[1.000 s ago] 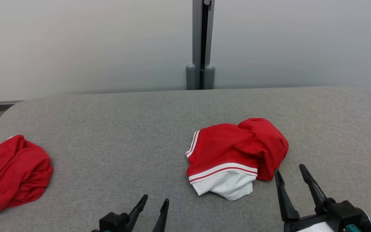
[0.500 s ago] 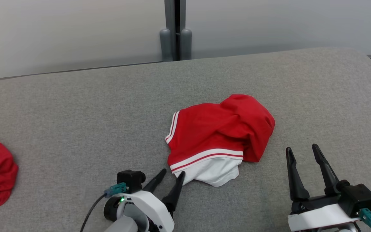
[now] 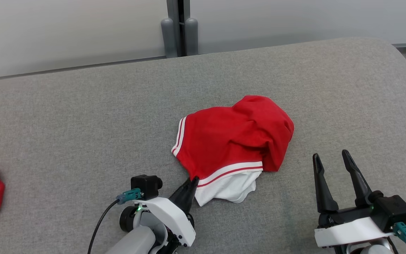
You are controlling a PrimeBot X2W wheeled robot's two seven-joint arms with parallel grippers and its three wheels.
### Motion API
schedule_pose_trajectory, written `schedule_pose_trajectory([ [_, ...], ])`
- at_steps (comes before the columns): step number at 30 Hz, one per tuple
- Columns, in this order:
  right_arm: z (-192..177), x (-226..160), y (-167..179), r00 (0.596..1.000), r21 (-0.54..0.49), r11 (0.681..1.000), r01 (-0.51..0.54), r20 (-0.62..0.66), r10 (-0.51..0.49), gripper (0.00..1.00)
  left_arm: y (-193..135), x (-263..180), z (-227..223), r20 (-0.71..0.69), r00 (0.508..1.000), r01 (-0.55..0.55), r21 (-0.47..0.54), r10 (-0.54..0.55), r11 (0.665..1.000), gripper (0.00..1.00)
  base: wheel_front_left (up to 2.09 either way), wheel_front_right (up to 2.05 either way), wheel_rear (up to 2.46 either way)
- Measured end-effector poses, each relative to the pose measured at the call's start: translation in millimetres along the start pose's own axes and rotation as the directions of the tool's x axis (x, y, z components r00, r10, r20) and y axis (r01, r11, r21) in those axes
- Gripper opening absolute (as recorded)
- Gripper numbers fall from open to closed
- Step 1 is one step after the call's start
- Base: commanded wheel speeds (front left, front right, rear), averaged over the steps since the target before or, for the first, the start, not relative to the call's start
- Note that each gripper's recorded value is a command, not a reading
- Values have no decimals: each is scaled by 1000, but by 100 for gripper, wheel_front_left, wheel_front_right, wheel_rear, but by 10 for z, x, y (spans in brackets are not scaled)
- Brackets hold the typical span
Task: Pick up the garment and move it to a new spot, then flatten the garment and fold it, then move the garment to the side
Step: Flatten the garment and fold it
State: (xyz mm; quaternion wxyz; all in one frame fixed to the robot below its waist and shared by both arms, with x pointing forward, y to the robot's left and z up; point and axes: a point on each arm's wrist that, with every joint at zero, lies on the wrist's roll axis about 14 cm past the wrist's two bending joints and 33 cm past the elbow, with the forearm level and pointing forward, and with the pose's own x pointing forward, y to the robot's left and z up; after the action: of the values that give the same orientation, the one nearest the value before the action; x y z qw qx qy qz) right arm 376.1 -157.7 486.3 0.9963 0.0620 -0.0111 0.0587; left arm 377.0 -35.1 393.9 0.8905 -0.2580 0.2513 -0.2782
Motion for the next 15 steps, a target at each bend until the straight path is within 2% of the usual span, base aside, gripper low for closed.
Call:
schedule_pose_trajectory([
  [4, 46, -25, -20, 1000, -1, 1000, 7, 13, -7, 100, -101, 4, 46, 14, 1000, 24, -13, -24, 1000, 0, 0, 0, 0],
  [9, 129, -98, -80, 999, 18, 999, 32, 37, -32, 100, -703, 42, 423, 125, 973, 205, -71, -195, 976, 0, 0, 0, 0],
  [11, 166, -137, -114, 998, 30, 999, 45, 48, -47, 100, -1008, 54, 637, 165, 945, 299, -77, -284, 951, 0, 0, 0, 0],
  [15, 228, -239, -172, 995, 48, 996, 71, 67, -74, 100, -1680, 50, 1059, 204, 862, 486, -70, -464, 871, 0, 0, 0, 0],
])
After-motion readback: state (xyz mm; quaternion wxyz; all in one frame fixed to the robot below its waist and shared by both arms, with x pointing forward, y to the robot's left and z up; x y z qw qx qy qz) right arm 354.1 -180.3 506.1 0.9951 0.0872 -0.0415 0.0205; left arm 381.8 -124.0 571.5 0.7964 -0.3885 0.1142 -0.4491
